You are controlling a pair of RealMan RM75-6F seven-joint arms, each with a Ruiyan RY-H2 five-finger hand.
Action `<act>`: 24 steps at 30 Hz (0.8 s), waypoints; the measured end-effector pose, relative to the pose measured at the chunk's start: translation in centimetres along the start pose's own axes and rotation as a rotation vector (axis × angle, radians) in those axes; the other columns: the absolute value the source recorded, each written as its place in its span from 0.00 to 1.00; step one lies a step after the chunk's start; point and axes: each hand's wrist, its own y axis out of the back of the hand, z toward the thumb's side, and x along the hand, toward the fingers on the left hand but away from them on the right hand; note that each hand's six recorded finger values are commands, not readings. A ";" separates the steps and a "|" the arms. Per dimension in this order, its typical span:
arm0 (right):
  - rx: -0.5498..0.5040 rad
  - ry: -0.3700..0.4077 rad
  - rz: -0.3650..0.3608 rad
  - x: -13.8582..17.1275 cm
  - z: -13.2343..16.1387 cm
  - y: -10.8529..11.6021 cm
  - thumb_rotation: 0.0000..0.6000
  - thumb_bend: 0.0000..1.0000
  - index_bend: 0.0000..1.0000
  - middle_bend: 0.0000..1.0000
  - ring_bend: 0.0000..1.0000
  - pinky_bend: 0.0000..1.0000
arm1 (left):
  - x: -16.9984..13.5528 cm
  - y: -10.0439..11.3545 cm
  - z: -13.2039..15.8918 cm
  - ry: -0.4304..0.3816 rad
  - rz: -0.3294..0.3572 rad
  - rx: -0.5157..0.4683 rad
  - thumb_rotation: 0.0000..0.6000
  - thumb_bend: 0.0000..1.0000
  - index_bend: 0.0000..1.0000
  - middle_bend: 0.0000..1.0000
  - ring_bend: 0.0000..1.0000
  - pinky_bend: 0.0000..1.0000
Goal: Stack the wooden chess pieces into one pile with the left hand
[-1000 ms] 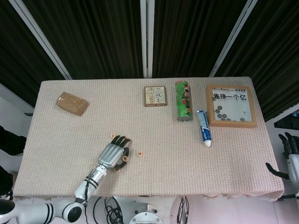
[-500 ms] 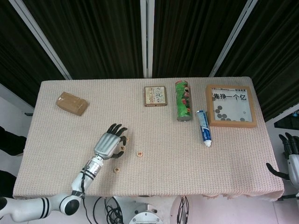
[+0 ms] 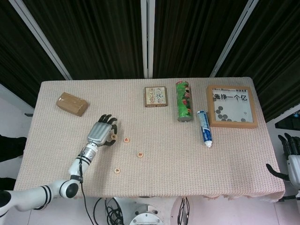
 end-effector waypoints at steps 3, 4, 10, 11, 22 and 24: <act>0.002 -0.001 0.000 0.0 0.0 0.0 0.83 0.17 0.00 0.00 0.00 0.00 | 0.1 -0.2 -0.1 -0.006 -0.005 0.005 1.00 0.26 0.51 0.15 0.00 0.00; 0.002 -0.001 0.001 0.0 0.0 0.0 0.83 0.17 0.00 0.00 0.00 0.00 | 0.1 -0.2 -0.2 -0.006 -0.005 0.007 1.00 0.26 0.51 0.15 0.00 0.00; 0.007 -0.007 0.010 -0.1 -0.1 -0.2 0.83 0.17 0.00 0.00 0.00 0.00 | 0.2 -0.6 -0.5 -0.008 -0.010 0.003 1.00 0.26 0.50 0.15 0.00 0.00; 0.007 -0.007 0.010 -0.1 0.0 -0.2 0.83 0.17 0.00 0.00 0.00 0.00 | 0.3 -0.7 -0.6 -0.008 -0.011 0.004 1.00 0.26 0.50 0.15 0.00 0.00; 0.005 -0.005 0.013 -0.3 -0.1 -0.2 0.83 0.16 0.00 0.00 0.00 0.00 | 0.6 -0.8 -1.1 0.002 -0.011 -0.002 1.00 0.26 0.50 0.15 0.00 0.00; 0.005 -0.004 0.015 -0.3 -0.1 -0.2 0.83 0.16 0.00 0.00 0.00 0.00 | 0.6 -0.7 -1.1 0.003 -0.010 -0.002 1.00 0.26 0.49 0.15 0.00 0.00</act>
